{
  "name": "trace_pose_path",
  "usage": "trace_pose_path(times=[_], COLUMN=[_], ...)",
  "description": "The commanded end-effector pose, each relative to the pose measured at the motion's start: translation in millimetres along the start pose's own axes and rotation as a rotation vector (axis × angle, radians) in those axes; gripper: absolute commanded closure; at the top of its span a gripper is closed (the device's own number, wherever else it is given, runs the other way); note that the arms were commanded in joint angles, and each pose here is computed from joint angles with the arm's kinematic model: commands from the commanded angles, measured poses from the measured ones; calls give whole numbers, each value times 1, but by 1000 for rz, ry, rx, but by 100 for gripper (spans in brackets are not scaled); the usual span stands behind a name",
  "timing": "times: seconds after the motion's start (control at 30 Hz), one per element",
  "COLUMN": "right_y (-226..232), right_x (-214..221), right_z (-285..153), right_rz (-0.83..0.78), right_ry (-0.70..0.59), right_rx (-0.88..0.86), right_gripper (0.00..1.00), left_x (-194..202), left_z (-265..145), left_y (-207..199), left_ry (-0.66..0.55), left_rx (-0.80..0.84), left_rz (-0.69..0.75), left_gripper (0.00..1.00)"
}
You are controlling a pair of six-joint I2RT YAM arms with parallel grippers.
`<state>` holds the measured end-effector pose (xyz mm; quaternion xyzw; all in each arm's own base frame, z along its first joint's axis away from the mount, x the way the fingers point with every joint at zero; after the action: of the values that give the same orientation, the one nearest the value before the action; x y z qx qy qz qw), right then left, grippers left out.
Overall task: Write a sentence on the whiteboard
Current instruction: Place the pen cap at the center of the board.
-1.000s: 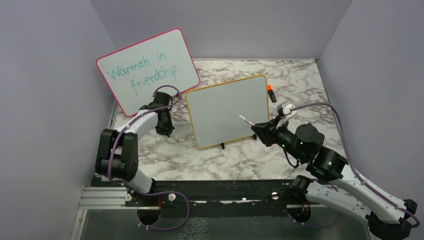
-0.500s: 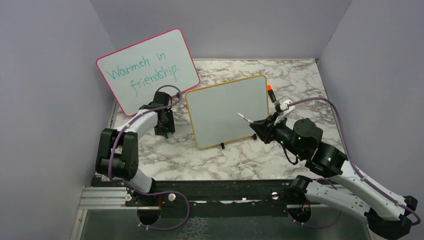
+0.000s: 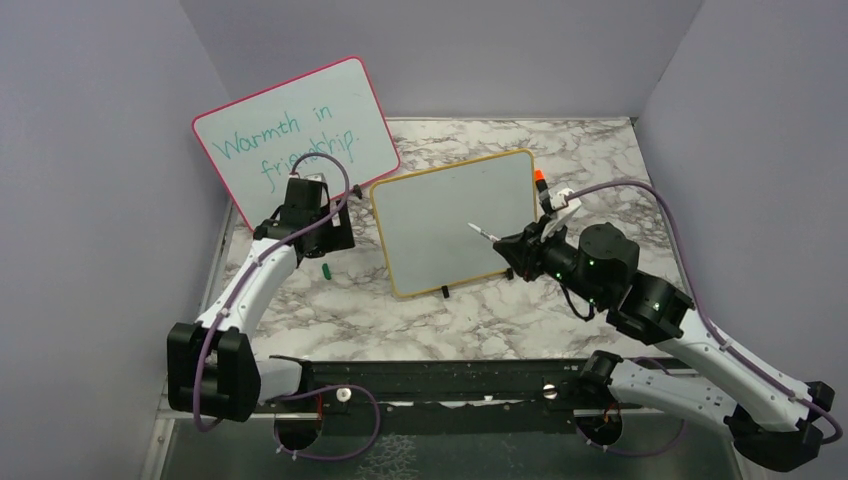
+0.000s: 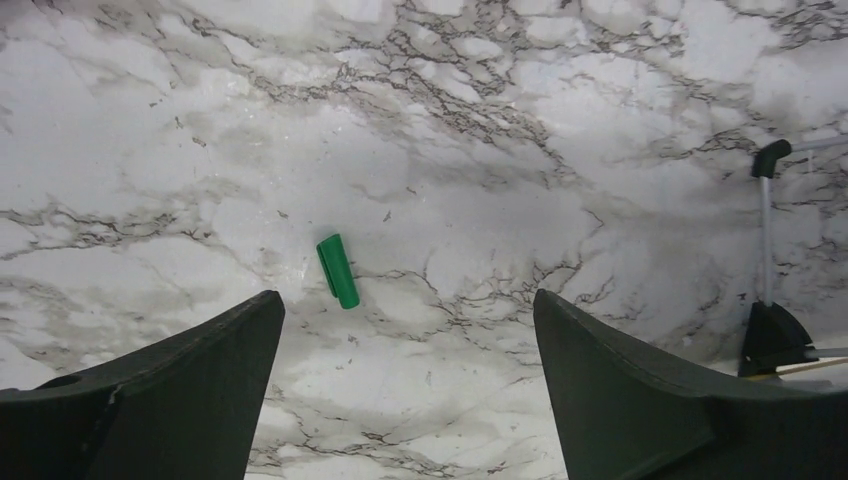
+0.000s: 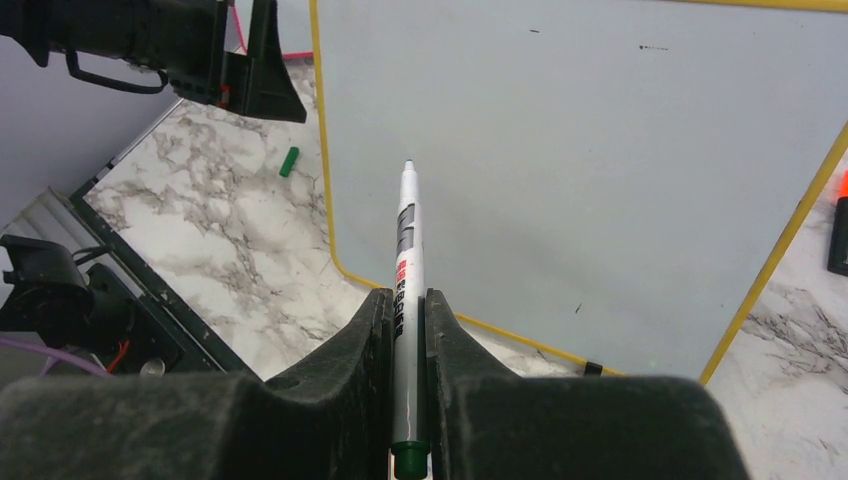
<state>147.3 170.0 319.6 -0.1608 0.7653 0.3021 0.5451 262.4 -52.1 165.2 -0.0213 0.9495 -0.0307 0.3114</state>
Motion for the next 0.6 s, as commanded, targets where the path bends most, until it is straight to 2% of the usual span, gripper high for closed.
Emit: trace_pose_path(times=[0.0,0.37,0.57], right_y=[3,-3,-9], right_x=[-2,-3,-8], right_z=[-1,5,4], right_rz=[-2,-54,-68], right_ry=[31,79,47], right_rx=[-7,61,124], right_gripper=[100,99,100], left_x=[-22,-74,-100], left_z=[-21,-79,-95], left_y=[-4,-39,-60], left_ry=[-147,-500,-598], left_rx=[72,406,585], left_rz=[11,160,245], left_gripper=[2,1,1])
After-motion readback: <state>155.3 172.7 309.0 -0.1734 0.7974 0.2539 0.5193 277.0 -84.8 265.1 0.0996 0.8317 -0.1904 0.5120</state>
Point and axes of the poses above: each gripper's point midway between its finger pads, its own z axis out along the fingers, its own y axis along the line the jaws close on, x = y × z, the point moved 7 cm from there along -z, back along the fingers, and after that the axes turned 7 degrees about z, right-handed, at the moved point
